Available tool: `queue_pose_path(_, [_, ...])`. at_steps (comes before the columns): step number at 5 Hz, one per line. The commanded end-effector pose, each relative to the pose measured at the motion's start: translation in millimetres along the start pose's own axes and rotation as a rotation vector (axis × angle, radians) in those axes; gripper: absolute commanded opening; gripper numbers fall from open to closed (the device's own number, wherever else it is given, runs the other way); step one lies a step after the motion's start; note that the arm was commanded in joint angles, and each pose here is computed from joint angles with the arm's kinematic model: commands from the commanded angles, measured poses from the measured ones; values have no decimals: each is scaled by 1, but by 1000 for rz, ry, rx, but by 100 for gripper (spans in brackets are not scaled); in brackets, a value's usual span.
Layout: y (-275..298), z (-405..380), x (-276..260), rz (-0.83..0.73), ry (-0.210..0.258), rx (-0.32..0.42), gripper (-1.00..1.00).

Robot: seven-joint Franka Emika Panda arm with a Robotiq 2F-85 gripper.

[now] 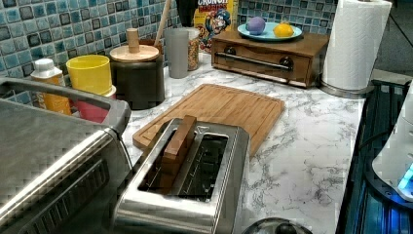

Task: Turn on the toaster.

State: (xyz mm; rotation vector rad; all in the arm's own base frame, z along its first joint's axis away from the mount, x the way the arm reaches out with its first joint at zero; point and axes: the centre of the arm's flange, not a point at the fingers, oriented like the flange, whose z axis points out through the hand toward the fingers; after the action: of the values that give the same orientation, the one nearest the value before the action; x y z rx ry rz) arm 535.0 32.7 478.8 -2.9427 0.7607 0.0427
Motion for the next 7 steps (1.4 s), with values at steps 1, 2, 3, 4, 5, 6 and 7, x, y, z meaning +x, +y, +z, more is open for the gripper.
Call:
queue_pose_path(1, [-33,10,-85,-316,-23,117,-100])
queue_pose_path(2, [-42,15,-115,-358,-80,90,-100])
queue_pose_path(3, [-45,26,-139,-448,-113,127,-100])
queue_pose_path(4, [-50,31,-164,-545,-102,154,-100])
queue_pose_path(5, [-56,44,-179,-635,-124,171,-100])
queue_pose_path(6, [-64,63,-186,-725,-136,149,-100])
queue_pose_path(7, [-68,85,-191,-730,-126,130,-100])
